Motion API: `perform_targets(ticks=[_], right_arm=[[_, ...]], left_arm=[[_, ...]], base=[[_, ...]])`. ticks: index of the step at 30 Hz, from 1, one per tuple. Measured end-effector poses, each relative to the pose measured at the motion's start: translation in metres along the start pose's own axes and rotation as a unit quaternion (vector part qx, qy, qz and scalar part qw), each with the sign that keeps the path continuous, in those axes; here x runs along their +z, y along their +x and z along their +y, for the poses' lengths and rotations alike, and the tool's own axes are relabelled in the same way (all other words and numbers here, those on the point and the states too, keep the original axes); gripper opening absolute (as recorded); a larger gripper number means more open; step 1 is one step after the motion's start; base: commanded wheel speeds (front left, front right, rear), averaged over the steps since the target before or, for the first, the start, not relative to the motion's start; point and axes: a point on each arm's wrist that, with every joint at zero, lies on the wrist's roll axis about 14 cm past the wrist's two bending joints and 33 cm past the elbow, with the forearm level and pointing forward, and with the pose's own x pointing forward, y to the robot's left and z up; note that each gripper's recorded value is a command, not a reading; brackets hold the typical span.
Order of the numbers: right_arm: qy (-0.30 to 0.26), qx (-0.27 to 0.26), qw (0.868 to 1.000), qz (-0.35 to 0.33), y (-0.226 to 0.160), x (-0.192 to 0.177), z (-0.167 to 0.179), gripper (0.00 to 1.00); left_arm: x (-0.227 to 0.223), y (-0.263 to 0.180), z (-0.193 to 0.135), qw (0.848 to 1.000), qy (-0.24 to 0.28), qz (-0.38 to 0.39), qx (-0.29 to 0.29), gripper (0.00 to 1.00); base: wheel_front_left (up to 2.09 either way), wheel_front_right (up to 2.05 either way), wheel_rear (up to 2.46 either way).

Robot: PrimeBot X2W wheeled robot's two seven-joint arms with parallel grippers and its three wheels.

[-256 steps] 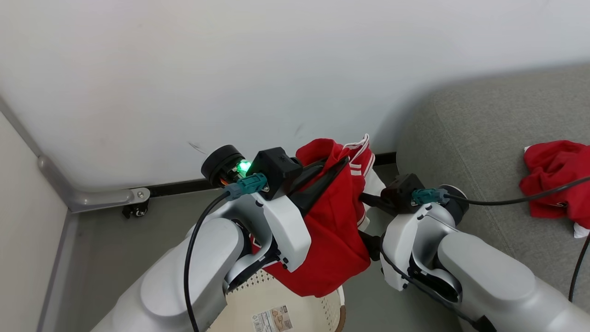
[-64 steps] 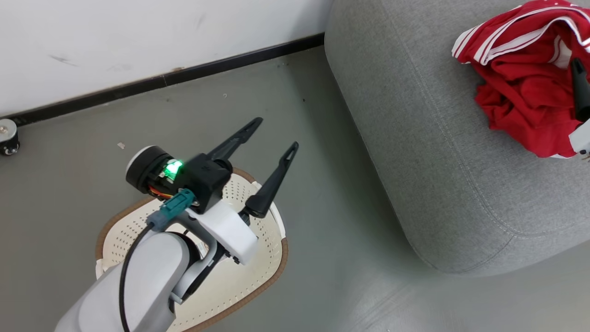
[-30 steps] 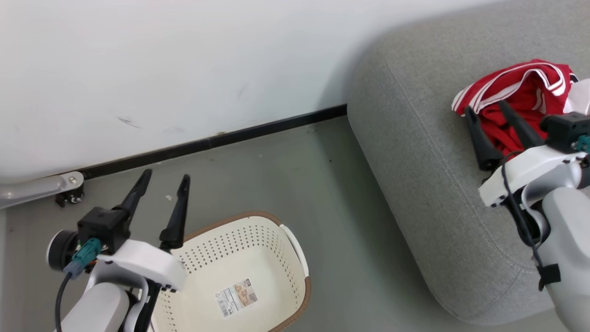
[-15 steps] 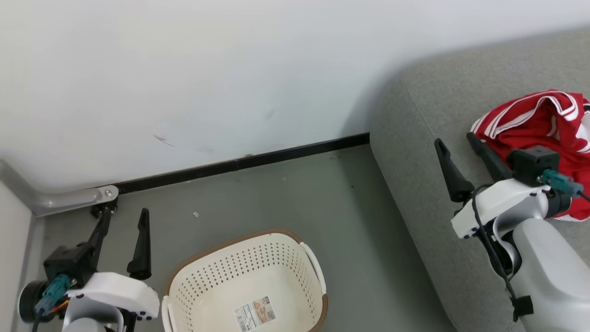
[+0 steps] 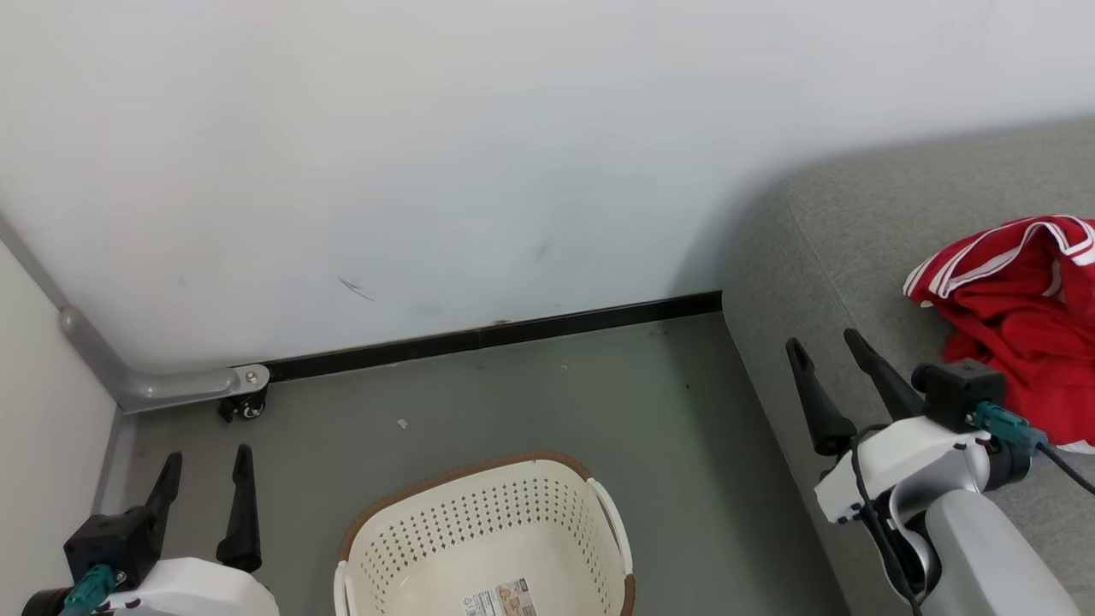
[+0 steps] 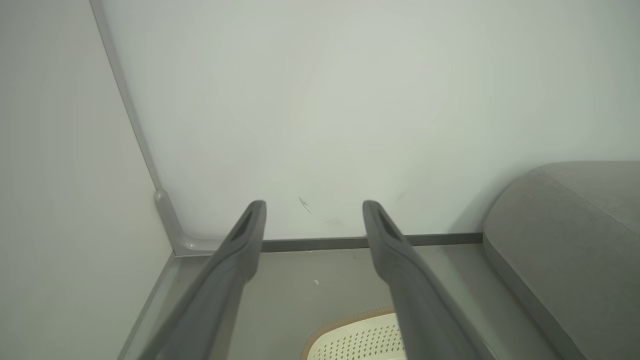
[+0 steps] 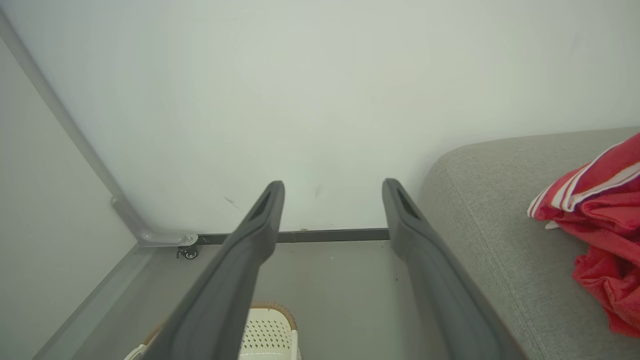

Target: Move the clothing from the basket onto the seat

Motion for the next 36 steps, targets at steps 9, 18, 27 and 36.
perform_targets(ticks=[9, 18, 27, 36], right_arm=[[-0.005, -0.008, 1.0, 0.001, -0.019, -0.005, 0.001, 1.0], [-0.007, -0.023, 1.0, 0.015, -0.042, -0.018, -0.002, 1.0], [-0.008, -0.016, 1.0, 0.021, -0.05, -0.023, 0.006, 1.0], [-0.008, -0.008, 1.0, 0.01, -0.048, -0.017, 0.012, 1.0]], left_arm=[[0.002, -0.015, 0.014, 1.0, 0.001, -0.004, 0.021, 1.0], [0.002, -0.027, 0.023, 0.999, 0.003, -0.006, 0.034, 1.0], [0.0, -0.033, 0.026, 0.999, 0.005, -0.003, 0.038, 1.0], [0.002, -0.035, 0.024, 0.999, 0.007, -0.008, 0.035, 1.0]], base=[[0.0, 0.0, 0.0], [0.0, 0.0, 0.0], [0.0, 0.0, 0.0], [0.0, 0.0, 0.0]])
